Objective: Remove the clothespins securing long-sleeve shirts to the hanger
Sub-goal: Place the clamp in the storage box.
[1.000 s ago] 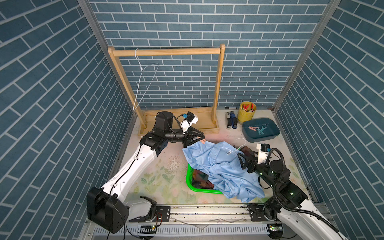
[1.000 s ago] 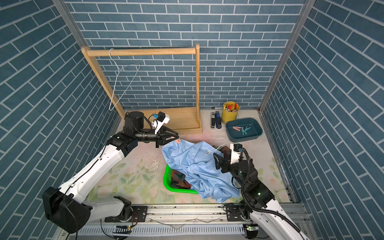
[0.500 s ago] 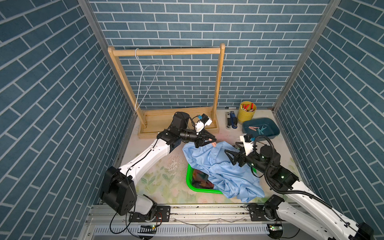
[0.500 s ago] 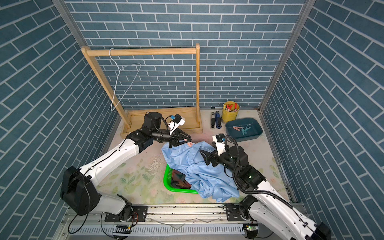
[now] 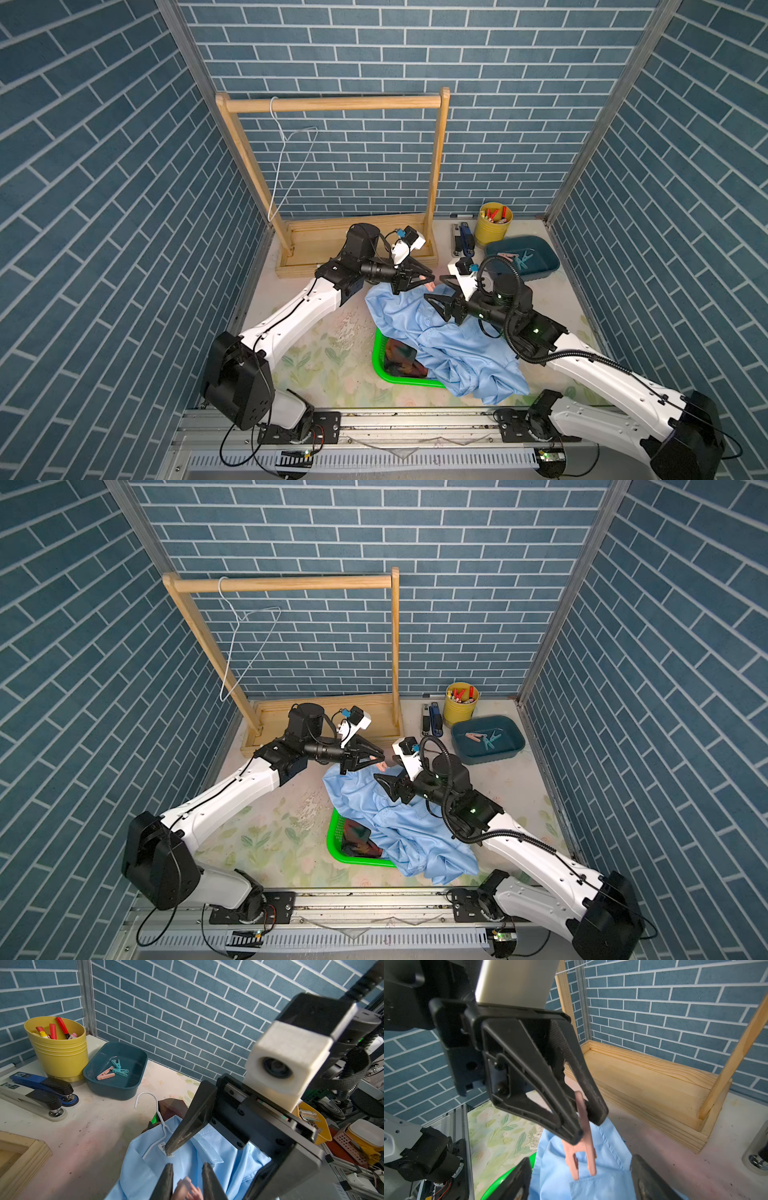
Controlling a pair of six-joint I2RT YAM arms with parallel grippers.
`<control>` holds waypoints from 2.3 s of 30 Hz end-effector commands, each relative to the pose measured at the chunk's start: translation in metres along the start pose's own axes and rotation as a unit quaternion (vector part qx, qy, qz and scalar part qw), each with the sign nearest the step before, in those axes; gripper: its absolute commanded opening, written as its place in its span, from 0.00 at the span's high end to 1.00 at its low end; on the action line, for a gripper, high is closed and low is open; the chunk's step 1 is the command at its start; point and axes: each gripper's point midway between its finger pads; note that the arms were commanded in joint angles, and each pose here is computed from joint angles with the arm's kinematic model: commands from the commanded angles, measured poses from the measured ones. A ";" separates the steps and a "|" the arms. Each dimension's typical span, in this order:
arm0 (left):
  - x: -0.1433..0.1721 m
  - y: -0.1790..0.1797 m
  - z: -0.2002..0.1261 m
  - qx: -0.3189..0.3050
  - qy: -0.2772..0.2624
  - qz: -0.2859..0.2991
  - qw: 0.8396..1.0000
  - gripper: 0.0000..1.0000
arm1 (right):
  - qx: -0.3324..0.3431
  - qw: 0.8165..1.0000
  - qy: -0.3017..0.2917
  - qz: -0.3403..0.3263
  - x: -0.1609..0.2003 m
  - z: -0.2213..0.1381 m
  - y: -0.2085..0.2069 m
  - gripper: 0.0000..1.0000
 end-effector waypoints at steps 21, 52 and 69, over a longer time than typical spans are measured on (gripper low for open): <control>0.008 -0.015 -0.001 0.021 0.013 0.011 1.000 0.99 | -0.014 0.999 -0.033 -0.017 -0.027 0.020 -0.002 0.61; 0.023 -0.004 0.007 0.013 0.039 -0.001 0.999 0.44 | -0.031 0.999 -0.023 -0.005 -0.020 0.012 0.006 1.00; -0.019 0.015 -0.026 -0.081 -0.066 0.016 0.994 0.00 | -0.017 1.000 -0.010 0.002 -0.011 0.000 0.006 1.00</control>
Point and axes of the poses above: each gripper's point midway between its finger pads, its own z axis out along the fingers, its own y axis along the line the jaws close on, x = y × z, and after that the axes turned 15 degrees about -z, right-handed
